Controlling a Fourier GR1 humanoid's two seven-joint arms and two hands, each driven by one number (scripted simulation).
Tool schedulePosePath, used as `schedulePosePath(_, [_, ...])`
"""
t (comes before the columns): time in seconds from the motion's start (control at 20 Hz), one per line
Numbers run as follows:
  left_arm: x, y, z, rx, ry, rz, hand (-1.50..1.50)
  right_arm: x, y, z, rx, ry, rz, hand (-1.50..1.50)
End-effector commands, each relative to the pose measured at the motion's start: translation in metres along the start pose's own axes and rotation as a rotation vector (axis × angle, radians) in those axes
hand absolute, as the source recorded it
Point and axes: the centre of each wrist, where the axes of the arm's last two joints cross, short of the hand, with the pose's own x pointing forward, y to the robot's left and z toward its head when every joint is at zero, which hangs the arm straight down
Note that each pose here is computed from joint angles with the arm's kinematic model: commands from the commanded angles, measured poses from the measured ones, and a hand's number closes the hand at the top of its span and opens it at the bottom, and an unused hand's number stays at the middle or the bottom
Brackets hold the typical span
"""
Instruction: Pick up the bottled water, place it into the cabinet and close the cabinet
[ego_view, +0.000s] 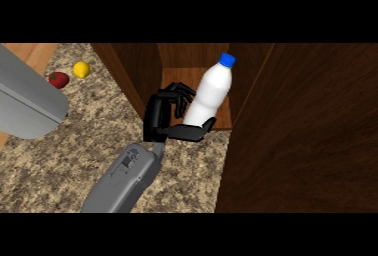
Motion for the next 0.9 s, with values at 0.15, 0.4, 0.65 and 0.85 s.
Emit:
schedulePosePath(0.15, [-0.002,-0.009,-0.030,0.064,0.065,-0.040,1.50,0.020,-0.006,0.016,-0.013,-0.015,0.028,-1.50])
schedulePosePath(0.4, [-0.009,-0.002,-0.048,0.101,0.103,-0.039,1.50,0.008,-0.012,0.006,-0.034,-0.024,0.012,-1.50])
schedulePosePath(0.65, [-0.026,0.007,-0.050,0.193,0.121,-0.100,1.50,0.025,-0.009,0.026,0.010,-0.021,0.004,-1.50])
schedulePosePath(0.85, [-0.023,-0.002,-0.060,0.224,0.108,-0.177,1.50,0.022,-0.017,0.019,0.007,-0.045,0.001,-1.50])
